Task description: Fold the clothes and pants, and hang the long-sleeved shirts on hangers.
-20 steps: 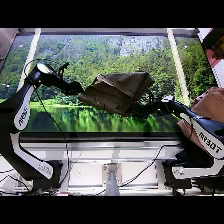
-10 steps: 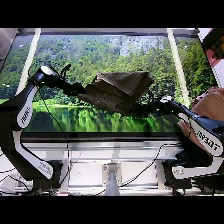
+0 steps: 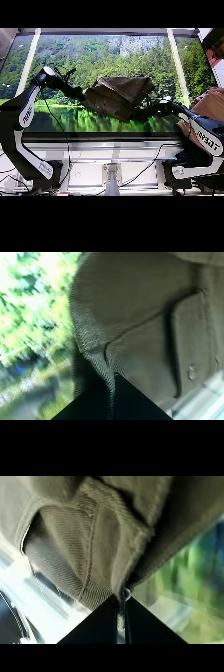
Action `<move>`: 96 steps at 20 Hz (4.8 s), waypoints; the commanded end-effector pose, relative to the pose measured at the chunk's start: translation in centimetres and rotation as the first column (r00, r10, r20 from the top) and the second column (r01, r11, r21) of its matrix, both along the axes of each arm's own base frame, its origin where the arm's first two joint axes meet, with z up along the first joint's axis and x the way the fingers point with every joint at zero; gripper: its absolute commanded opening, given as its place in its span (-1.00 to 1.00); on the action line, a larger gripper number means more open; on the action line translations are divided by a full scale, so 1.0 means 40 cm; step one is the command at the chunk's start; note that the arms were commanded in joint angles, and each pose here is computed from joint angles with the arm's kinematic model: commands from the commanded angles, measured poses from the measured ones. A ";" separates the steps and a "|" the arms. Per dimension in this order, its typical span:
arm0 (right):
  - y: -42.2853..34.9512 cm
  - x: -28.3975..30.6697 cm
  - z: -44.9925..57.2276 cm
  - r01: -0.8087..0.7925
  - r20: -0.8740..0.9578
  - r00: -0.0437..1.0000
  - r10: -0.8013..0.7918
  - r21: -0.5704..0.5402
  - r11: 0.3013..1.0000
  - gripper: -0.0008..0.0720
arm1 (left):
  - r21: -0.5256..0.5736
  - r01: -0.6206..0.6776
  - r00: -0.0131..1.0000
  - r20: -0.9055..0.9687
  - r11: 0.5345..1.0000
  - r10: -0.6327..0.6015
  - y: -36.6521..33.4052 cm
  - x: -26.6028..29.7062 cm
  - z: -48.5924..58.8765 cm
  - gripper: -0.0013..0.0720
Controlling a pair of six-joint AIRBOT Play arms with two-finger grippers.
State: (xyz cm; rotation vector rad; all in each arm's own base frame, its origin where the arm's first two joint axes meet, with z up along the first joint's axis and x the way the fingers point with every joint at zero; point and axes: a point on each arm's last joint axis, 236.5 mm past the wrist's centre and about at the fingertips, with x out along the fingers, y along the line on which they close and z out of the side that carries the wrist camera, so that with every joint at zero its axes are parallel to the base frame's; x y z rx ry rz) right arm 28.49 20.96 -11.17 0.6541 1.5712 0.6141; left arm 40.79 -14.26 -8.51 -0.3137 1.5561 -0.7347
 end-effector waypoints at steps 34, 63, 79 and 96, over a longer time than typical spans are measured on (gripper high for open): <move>0.061 -0.118 1.076 -0.051 0.767 0.600 -0.228 0.321 0.946 -0.90 | -0.376 -0.261 0.485 0.745 0.889 0.458 0.006 -0.377 1.088 -0.91; -0.325 0.560 0.407 0.492 0.708 0.647 -0.282 -0.104 0.865 0.25 | -0.260 -0.486 0.681 0.486 0.835 0.547 0.022 0.253 0.251 0.52; -0.152 0.543 0.230 -0.090 0.579 0.797 0.172 -0.167 0.982 0.25 | -0.169 -0.325 0.812 0.456 0.931 0.366 0.006 0.156 0.202 0.52; -0.059 0.553 0.188 -0.141 0.574 0.792 0.208 -0.160 0.977 -0.90 | -0.133 -0.316 0.896 0.283 0.939 0.342 -0.026 0.108 0.036 0.52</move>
